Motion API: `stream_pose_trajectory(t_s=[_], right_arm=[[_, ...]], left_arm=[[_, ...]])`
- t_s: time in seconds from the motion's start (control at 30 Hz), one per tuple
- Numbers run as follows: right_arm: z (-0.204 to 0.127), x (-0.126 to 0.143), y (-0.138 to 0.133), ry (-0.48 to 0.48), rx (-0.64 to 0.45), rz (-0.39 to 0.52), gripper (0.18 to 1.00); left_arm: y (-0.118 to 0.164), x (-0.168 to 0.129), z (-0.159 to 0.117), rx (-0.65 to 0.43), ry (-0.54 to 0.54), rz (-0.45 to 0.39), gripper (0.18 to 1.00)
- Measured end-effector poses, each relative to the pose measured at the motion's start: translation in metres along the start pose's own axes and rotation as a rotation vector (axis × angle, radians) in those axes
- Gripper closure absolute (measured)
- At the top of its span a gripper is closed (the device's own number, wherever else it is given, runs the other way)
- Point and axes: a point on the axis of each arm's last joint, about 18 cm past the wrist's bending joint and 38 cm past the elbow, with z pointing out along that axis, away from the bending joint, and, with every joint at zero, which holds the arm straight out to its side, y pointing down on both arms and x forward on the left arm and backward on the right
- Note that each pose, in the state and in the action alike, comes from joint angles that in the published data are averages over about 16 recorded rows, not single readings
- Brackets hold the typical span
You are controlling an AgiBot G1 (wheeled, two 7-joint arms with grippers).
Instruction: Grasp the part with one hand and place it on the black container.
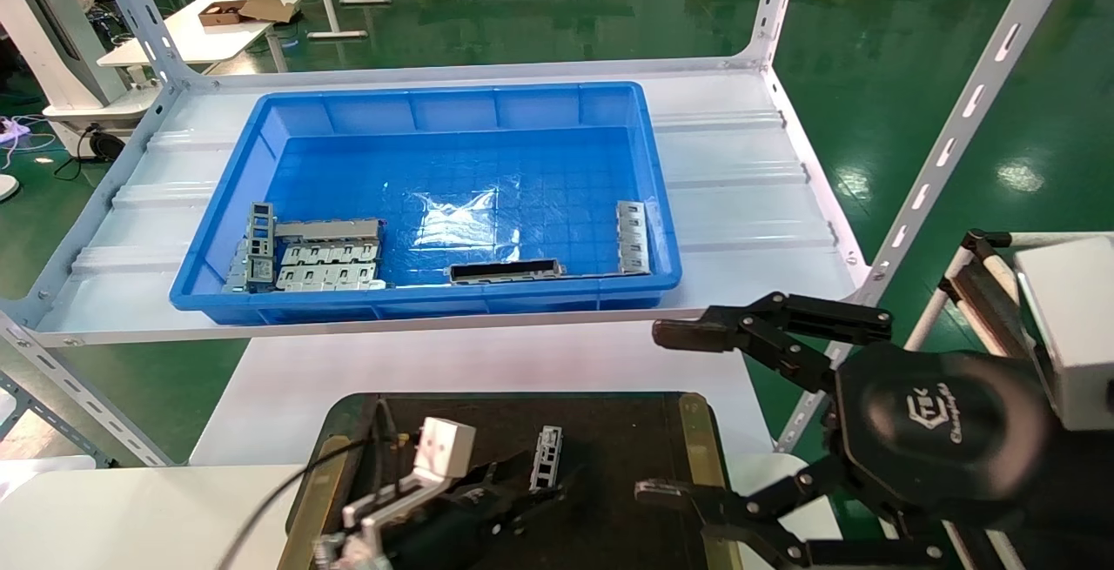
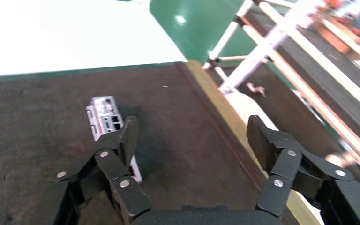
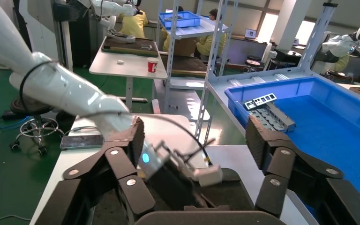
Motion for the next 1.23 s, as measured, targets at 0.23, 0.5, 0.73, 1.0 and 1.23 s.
stream_pose_trajectory(t_s=[0.23,0.5,0.73,1.0,1.23], right_arm=[[0.0,0.0,0.0,0.0,0.0,0.0,0.345],[0.0,0.0,0.0,0.0,0.0,0.0,0.242],[0.0,0.0,0.0,0.0,0.0,0.0,0.195],[0.0,0.0,0.0,0.0,0.0,0.0,0.179],[0.0,0.0,0.0,0.0,0.0,0.0,0.178]], left_arm=[[-0.012,-0.006,-0.047,-0.043,0.111,0.097,0.301],[-0.028,-0.01,-0.088,-0.056,0.234,0.202,0.217],[-0.047,-0.008,-0.115,-0.042,0.333,0.28,0.188],[-0.071,-0.002,-0.139,-0.032,0.415,0.356,0.184],[-0.081,0.0,-0.148,-0.034,0.443,0.388,0.184]])
